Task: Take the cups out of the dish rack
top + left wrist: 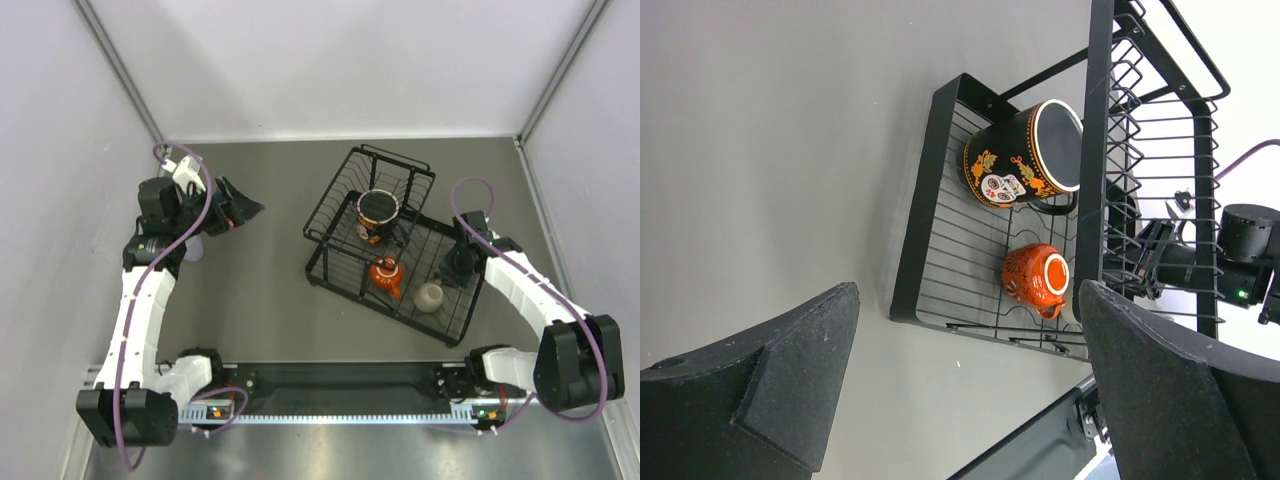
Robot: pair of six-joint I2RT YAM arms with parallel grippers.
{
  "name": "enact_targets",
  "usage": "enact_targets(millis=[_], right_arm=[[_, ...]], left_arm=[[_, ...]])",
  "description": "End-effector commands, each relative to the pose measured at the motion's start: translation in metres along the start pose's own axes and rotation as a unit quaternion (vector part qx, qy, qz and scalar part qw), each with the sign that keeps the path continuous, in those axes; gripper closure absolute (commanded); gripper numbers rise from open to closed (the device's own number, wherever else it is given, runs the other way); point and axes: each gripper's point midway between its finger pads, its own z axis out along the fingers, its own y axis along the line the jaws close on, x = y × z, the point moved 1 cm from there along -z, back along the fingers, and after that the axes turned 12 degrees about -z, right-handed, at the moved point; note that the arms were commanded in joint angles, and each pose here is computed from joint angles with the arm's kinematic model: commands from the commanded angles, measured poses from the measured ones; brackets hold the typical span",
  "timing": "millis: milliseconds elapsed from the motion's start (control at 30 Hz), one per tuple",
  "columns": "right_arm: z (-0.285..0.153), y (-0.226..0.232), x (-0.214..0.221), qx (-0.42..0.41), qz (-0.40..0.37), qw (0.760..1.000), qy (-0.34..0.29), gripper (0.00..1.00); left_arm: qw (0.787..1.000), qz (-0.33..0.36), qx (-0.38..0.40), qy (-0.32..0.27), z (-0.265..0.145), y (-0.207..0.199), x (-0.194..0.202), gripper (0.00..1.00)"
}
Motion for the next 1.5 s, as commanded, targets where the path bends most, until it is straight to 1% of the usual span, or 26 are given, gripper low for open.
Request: enact_targets(millis=[0, 67, 233, 400, 567, 667, 767, 833, 1100, 1133, 1167, 1333, 1400, 1467], right_arm=[[-0.003, 0.002, -0.009, 0.002, -0.017, 1.000, -0.023, 1.00], [-0.005, 0.003, -0.012, 0.002, -0.020, 0.999, -0.027, 1.00], [-0.015, 0.007, -0.037, -0.002, -0.027, 0.997, -0.074, 1.00], [-0.022, 0.023, -0.043, -0.056, -0.034, 0.995, -0.078, 1.00], [-0.032, 0.030, -0.052, -0.086, -0.037, 0.991, -0.100, 1.00], [-0.038, 0.036, -0.056, -0.110, -0.040, 0.988, -0.101, 1.00], [-0.048, 0.041, -0.064, -0.124, -0.036, 0.985, -0.111, 1.00], [-0.053, 0.043, -0.068, -0.130, -0.033, 0.984, -0.117, 1.00], [-0.084, 0.038, -0.084, -0.152, -0.016, 0.976, -0.155, 1.00], [-0.088, 0.038, -0.085, -0.156, -0.014, 0.974, -0.161, 1.00], [-0.091, 0.036, -0.087, -0.156, -0.009, 0.974, -0.164, 1.00], [-0.110, 0.031, -0.093, -0.164, 0.009, 0.969, -0.187, 1.00], [-0.127, 0.034, -0.096, -0.176, 0.007, 0.963, -0.204, 1.00], [-0.145, 0.027, -0.107, -0.175, 0.022, 0.958, -0.228, 1.00]], left_arm=[[0.999, 0.027, 0.031, -0.022, -0.005, -0.015, -0.007, 0.04], [0.999, 0.021, 0.030, -0.022, -0.002, -0.013, -0.007, 0.04], [0.999, 0.003, 0.047, 0.004, 0.007, -0.016, -0.006, 0.05], [0.998, 0.004, 0.057, -0.015, 0.000, -0.026, -0.010, 0.05], [0.996, 0.009, 0.090, -0.001, -0.008, -0.046, -0.010, 0.07], [0.996, 0.021, 0.092, -0.008, -0.013, -0.053, -0.013, 0.08], [0.995, 0.023, 0.095, -0.016, -0.017, -0.059, -0.017, 0.07], [0.995, 0.017, 0.101, -0.012, -0.017, -0.062, -0.017, 0.08], [0.989, 0.042, 0.143, -0.010, -0.032, -0.095, -0.022, 0.10], [0.988, 0.044, 0.147, -0.016, -0.035, -0.101, -0.024, 0.10], [0.986, 0.049, 0.158, -0.006, -0.036, -0.108, -0.019, 0.10], [0.979, 0.057, 0.196, -0.004, -0.047, -0.135, -0.020, 0.11], [0.974, 0.062, 0.220, 0.002, -0.051, -0.147, -0.019, 0.12], [0.968, 0.073, 0.240, 0.007, -0.055, -0.160, -0.017, 0.12]])
